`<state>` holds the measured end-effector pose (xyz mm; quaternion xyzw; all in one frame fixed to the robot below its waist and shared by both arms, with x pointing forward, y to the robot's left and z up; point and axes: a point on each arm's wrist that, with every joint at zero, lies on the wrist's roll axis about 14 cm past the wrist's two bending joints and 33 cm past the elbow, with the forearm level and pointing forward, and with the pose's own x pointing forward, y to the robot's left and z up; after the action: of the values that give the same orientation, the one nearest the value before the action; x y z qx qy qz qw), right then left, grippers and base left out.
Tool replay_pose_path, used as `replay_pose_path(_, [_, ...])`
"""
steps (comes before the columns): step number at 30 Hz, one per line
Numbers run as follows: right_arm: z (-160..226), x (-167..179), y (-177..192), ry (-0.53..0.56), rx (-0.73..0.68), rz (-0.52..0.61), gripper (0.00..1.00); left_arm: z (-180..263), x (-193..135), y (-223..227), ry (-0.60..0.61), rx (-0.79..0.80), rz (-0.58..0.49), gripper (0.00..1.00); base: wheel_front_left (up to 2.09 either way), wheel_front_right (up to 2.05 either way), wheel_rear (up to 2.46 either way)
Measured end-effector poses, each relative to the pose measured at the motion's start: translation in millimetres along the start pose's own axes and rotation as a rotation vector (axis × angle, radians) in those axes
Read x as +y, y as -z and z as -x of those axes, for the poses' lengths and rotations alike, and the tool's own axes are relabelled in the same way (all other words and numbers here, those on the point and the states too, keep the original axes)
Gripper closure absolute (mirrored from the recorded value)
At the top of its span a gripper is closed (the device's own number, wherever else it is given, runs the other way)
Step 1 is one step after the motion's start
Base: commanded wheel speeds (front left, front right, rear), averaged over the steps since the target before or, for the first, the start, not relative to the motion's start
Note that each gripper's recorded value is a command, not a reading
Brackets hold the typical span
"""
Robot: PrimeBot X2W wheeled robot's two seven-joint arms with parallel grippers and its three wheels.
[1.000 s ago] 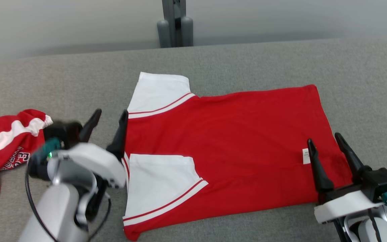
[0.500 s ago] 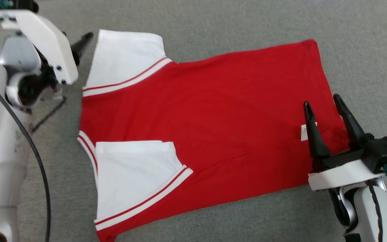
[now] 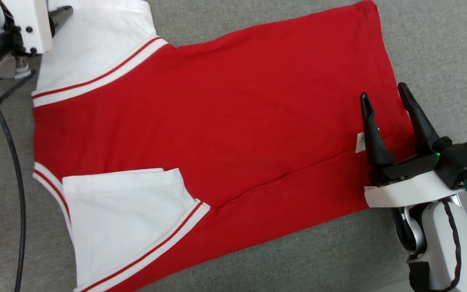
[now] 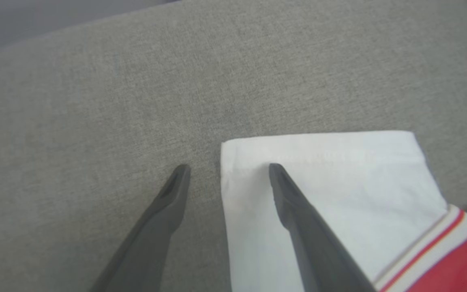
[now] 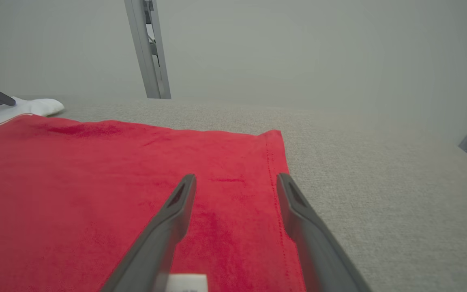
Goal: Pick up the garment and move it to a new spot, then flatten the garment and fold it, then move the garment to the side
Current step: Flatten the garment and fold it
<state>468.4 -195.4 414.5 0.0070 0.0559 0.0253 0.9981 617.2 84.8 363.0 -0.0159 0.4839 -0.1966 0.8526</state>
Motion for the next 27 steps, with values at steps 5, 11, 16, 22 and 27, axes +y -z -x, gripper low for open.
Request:
replay_pose_path(5, [-2.4, -5.3, 6.4, 0.012, 0.015, 0.000, 0.00, -16.1, 1.1, -6.2, -0.007, 0.019, -0.022, 0.00, 0.00, 0.00, 0.00])
replay_pose_path(11, [-2.1, -10.0, 9.4, 0.025, 0.022, -0.001, 0.00, -23.8, 3.8, -7.4, -0.024, 0.041, -0.060, 1.00, 0.00, 0.00, 0.00])
replay_pose_path(16, [-6.8, -11.9, 1.9, 0.027, 0.003, 0.001, 0.00, -17.8, 0.4, -5.7, -0.013, 0.056, -0.062, 1.00, 0.00, 0.00, 0.00])
replay_pose_path(22, [-24.2, -15.6, -20.9, 0.003, -0.048, 0.048, 0.00, -0.8, -4.9, -11.1, -0.001, 0.031, -0.071, 1.00, 0.00, 0.00, 0.00])
replay_pose_path(27, [-33.9, -10.4, -27.3, -0.015, -0.056, 0.052, 0.00, 20.5, -10.3, -33.7, 0.011, -0.075, -0.082, 1.00, 0.00, 0.00, 0.00])
